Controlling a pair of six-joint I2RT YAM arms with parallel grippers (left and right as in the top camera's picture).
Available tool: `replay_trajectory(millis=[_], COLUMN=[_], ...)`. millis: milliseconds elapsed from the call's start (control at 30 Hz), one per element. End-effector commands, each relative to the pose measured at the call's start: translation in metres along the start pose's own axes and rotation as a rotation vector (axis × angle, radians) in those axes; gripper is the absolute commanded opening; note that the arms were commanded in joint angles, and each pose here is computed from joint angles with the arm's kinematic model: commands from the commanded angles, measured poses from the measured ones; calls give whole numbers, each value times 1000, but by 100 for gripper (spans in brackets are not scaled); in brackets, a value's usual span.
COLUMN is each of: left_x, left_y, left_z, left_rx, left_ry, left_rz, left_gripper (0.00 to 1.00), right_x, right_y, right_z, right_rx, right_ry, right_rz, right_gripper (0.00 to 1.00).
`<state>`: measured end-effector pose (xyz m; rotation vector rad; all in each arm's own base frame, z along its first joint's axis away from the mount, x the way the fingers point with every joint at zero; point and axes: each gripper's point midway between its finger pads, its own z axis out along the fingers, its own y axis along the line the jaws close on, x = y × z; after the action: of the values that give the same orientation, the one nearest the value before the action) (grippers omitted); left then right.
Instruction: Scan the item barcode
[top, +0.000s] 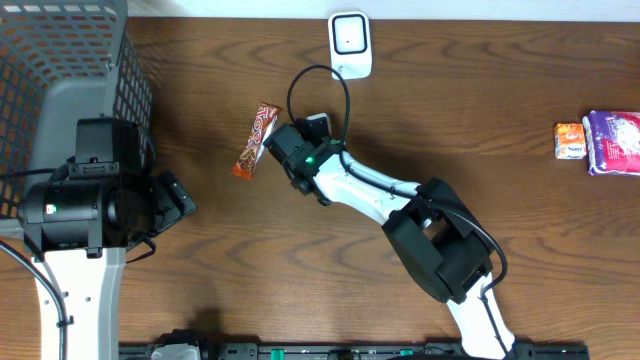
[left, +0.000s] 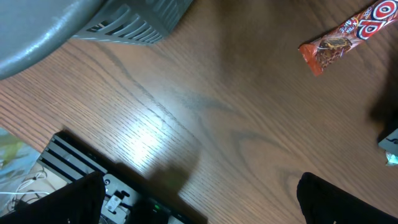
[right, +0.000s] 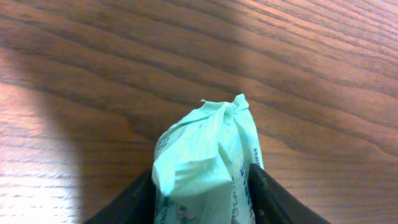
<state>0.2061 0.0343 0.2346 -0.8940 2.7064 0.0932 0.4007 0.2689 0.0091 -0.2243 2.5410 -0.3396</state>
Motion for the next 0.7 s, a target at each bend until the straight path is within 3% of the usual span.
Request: replay_trajectory(millis=[0, 167, 267, 367, 400, 667], left_x=[-1, -1, -1, -1, -1, -1], left_y=[4, 4, 4, 4, 4, 4], left_z=[0, 0, 0, 0, 0, 0], left_rx=[-16, -16, -16, -16, -16, -16], left_ry=[-6, -6, -6, -6, -6, -6], left_rz=[-14, -14, -14, -14, -14, -14], left_gripper=[98, 98, 98, 98, 98, 98], right_x=[9, 11, 4, -8, -12, -21], right_y=[-10, 0, 5, 7, 7, -7], right_z=[9, 11, 4, -9, -16, -38], right_rx=[-10, -129, -226, -381, -465, -910], right_ry=[52, 121, 158, 205, 229, 375], right_rz=[22, 59, 93, 125, 139, 240], right_gripper=[33, 24, 9, 9, 1, 1])
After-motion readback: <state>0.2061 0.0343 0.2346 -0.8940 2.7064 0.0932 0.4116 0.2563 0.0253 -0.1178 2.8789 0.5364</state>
